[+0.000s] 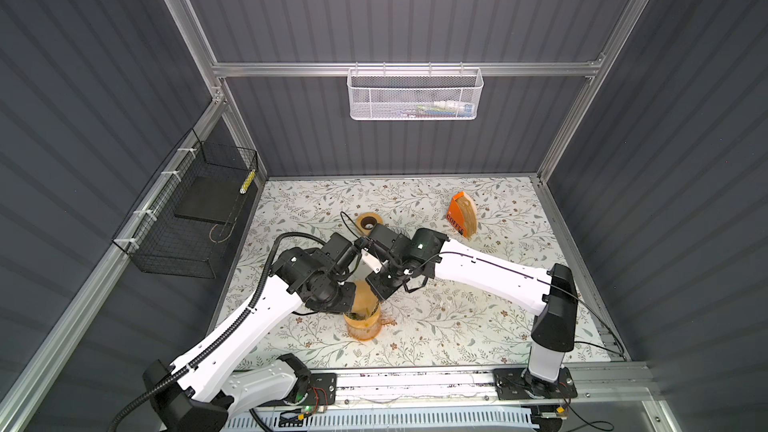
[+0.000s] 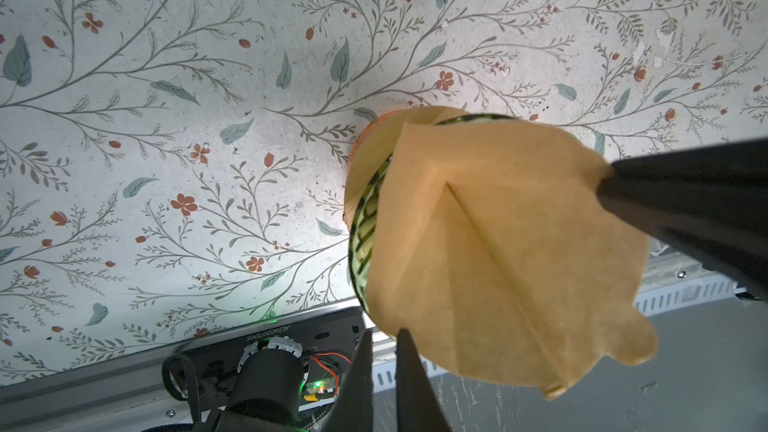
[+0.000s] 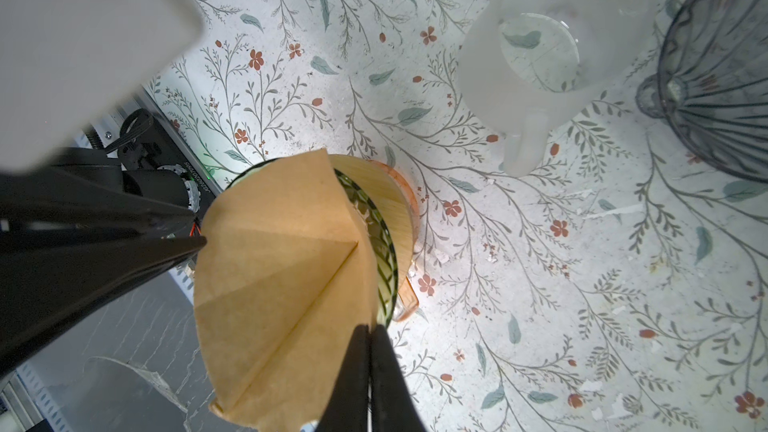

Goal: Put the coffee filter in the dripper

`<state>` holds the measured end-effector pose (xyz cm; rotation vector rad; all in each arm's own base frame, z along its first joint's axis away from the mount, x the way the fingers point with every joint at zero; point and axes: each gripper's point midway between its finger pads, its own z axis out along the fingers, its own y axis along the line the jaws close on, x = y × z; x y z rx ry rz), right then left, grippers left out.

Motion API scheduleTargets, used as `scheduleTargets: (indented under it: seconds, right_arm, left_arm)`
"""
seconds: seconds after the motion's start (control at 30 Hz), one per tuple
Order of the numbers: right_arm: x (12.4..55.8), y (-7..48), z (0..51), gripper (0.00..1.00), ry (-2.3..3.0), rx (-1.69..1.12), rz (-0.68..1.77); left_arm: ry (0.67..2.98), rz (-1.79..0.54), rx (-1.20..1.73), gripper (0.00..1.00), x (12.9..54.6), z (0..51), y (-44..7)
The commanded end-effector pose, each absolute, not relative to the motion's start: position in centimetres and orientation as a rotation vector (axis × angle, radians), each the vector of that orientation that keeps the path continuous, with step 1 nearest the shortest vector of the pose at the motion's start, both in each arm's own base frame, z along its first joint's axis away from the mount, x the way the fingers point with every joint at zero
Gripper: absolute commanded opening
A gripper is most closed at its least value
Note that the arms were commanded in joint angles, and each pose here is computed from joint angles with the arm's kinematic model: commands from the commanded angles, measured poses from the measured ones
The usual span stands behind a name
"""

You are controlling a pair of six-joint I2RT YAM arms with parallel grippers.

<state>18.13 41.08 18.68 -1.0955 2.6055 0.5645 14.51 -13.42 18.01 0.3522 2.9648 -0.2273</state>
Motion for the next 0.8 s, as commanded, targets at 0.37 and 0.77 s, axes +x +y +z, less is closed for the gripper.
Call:
scheduleTargets:
  seconds: [0.37, 0.77]
  right_arm:
    - [17.6, 41.3, 17.8, 0.06, 2.626, -1.110, 0.563]
    - [17.6, 41.3, 17.0, 0.05, 2.641, -1.117, 0.537]
  left_arm:
    - [2.969, -0.200, 0.363, 0.14, 14.1, 17.6, -13.0]
    - [2.970, -0.204, 0.364, 0.14, 14.1, 17.5, -13.1]
